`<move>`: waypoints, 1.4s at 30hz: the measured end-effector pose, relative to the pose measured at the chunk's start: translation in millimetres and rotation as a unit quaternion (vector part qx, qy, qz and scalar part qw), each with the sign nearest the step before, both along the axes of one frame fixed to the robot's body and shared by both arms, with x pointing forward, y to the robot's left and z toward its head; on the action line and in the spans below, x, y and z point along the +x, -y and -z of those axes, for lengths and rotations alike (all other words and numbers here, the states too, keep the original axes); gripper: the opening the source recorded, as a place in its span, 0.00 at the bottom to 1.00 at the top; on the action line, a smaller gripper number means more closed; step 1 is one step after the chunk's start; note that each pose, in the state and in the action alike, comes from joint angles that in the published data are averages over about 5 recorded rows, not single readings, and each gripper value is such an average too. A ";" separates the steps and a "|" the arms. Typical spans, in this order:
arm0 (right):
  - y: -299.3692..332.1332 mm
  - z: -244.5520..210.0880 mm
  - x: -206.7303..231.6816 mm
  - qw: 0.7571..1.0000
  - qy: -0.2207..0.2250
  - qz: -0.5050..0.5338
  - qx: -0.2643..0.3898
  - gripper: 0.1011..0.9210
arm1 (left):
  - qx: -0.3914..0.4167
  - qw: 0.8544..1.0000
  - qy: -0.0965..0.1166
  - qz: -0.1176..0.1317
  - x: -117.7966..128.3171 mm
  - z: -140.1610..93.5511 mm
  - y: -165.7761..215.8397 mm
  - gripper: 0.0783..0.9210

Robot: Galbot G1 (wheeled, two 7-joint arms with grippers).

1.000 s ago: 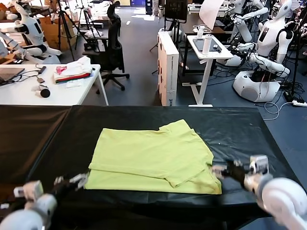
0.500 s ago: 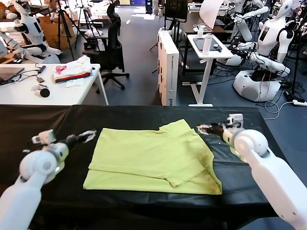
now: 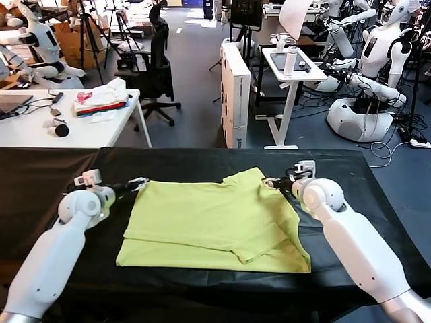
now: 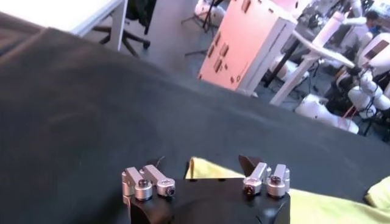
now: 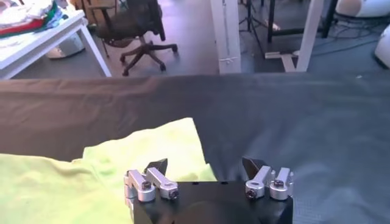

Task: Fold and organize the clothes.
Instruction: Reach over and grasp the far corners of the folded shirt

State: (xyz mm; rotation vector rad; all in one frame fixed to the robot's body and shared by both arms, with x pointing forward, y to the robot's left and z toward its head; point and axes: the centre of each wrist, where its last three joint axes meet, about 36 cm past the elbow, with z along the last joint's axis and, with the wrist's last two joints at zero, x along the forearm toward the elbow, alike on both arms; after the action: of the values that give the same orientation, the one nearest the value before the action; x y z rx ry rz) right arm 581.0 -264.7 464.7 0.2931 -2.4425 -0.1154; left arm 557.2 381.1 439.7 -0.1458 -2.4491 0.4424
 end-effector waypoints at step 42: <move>-3.0 2.8 3.9 1.000 -0.002 -0.002 0.002 0.05 | 0.016 1.000 -0.003 0.018 -0.9 12.2 9.4 0.11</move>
State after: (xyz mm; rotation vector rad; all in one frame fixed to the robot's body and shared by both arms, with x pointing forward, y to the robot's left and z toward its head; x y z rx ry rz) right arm 584.9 -261.7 461.9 0.3006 -2.4371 -0.1194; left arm 556.4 371.7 427.5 -0.1752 -2.4429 0.3865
